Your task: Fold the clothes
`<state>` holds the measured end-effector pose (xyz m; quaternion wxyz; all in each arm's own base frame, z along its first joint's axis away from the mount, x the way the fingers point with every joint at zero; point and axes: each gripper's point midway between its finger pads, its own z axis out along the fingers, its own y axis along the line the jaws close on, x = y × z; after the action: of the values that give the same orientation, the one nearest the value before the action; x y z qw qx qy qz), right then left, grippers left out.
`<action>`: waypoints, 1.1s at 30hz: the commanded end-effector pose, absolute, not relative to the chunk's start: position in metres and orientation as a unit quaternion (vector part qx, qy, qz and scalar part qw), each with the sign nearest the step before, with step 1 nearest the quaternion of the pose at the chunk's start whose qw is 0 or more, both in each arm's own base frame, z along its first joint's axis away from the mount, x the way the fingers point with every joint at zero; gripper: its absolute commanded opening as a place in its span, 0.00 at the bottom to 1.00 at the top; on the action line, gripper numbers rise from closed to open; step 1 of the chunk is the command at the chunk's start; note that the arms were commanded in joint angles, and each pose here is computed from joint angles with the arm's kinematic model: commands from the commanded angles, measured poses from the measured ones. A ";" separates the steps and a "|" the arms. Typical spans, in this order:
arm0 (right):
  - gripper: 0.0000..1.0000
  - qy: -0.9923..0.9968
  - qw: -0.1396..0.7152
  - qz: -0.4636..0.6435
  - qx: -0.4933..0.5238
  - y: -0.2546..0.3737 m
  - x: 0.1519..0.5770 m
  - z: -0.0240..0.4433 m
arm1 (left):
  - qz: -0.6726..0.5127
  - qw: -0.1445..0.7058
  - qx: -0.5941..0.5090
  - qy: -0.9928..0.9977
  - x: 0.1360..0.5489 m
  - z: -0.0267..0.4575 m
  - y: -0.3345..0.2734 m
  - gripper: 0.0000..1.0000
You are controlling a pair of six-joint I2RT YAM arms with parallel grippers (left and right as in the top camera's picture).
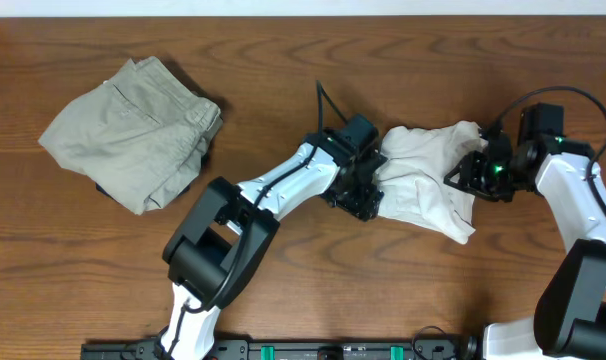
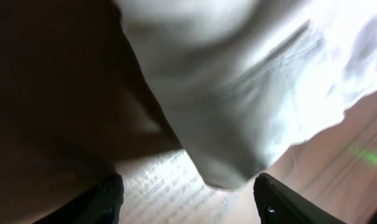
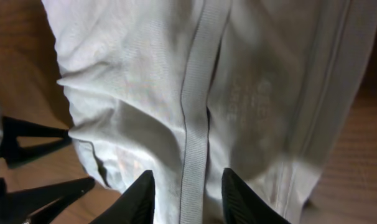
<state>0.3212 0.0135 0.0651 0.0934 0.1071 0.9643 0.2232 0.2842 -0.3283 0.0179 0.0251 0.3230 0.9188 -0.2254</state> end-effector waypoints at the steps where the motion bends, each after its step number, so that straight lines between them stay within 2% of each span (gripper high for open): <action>1: 0.31 0.964 0.091 0.229 0.100 0.022 0.315 0.059 | -0.233 0.064 0.322 0.915 0.298 0.039 -0.334 0.69; 4: 0.26 0.960 0.102 0.242 0.095 0.030 0.317 0.053 | -0.237 0.076 0.324 0.913 0.302 0.041 -0.338 0.69; 9: 0.24 0.958 0.116 0.247 0.088 0.041 0.319 0.041 | -0.244 0.094 0.327 0.908 0.309 0.042 -0.343 0.69; 15: 0.01 0.952 0.143 0.262 0.074 0.049 0.331 0.046 | -0.241 0.088 0.326 0.910 0.306 0.037 -0.341 0.68; 26: 0.01 0.965 0.171 0.185 0.071 -0.001 0.360 0.105 | -0.217 0.083 0.329 0.915 0.303 0.024 -0.330 0.68; 33: 0.01 0.971 0.164 0.153 0.077 -0.011 0.358 0.103 | -0.213 0.073 0.328 0.918 0.297 0.015 -0.325 0.68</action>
<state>0.3584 -0.0027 0.1006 0.1570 0.0837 0.9681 0.1764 0.2967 -0.3286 0.0124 0.0668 0.3262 0.9174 -0.2178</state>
